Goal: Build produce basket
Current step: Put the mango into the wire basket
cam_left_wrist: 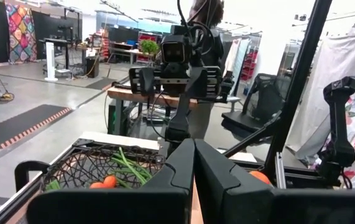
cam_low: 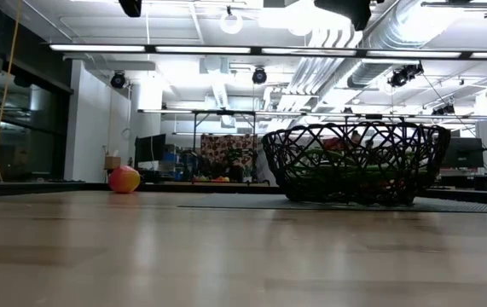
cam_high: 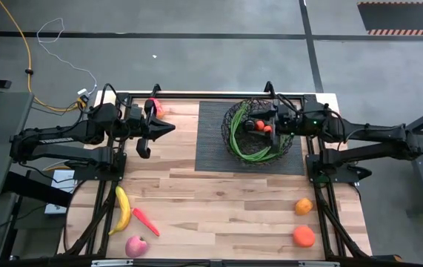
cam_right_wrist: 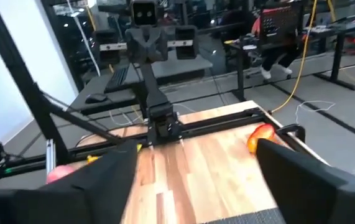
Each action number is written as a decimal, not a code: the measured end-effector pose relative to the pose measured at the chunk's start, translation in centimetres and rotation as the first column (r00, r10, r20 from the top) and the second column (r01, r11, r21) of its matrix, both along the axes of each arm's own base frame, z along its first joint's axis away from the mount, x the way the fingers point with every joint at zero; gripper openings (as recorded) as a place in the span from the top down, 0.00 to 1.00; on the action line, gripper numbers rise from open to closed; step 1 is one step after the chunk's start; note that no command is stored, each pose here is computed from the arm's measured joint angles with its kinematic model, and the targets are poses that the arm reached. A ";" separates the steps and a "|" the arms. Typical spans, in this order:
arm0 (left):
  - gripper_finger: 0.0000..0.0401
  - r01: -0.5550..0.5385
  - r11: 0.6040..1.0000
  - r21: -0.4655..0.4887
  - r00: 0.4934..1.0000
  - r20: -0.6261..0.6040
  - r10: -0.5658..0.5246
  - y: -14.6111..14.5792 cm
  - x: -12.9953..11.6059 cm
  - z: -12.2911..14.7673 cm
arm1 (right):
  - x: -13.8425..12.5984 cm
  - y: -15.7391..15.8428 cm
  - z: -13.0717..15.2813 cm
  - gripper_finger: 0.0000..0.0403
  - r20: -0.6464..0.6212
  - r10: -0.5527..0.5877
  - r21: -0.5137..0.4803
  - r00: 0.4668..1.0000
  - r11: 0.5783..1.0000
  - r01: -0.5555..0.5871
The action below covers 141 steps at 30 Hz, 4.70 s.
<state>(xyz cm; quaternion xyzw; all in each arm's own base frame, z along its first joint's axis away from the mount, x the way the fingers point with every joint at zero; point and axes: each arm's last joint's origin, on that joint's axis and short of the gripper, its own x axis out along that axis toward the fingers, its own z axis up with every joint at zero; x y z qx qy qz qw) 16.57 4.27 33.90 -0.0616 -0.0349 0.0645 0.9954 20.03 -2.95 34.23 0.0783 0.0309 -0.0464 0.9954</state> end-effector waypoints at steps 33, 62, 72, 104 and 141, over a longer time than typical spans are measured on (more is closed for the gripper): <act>0.74 -0.108 0.994 -0.012 0.990 -0.088 0.106 0.3 -0.1 -0.9 | 0.0 0.4 0.1 1.00 0.010 0.132 0.015 0.991 0.991 -0.132; 0.20 -0.697 0.683 -0.217 0.711 -0.329 0.621 5.1 0.8 -0.8 | 0.0 0.5 0.1 1.00 0.010 0.168 0.017 0.986 0.986 -0.168; 0.20 -0.964 0.049 -0.261 0.233 -0.744 0.626 13.9 -0.6 -9.2 | 0.0 0.5 0.0 1.00 0.002 0.167 0.019 0.986 0.986 -0.167; 0.22 -0.915 -0.364 -0.172 -0.009 -0.895 0.446 19.2 -0.4 -19.5 | 0.0 0.5 -0.3 1.00 -0.033 0.165 0.031 0.986 0.986 -0.164; 0.49 -0.485 0.838 -0.251 0.874 -0.145 0.463 4.4 -0.3 0.9 | 0.0 0.5 -0.2 1.00 -0.022 0.163 0.038 0.986 0.986 -0.162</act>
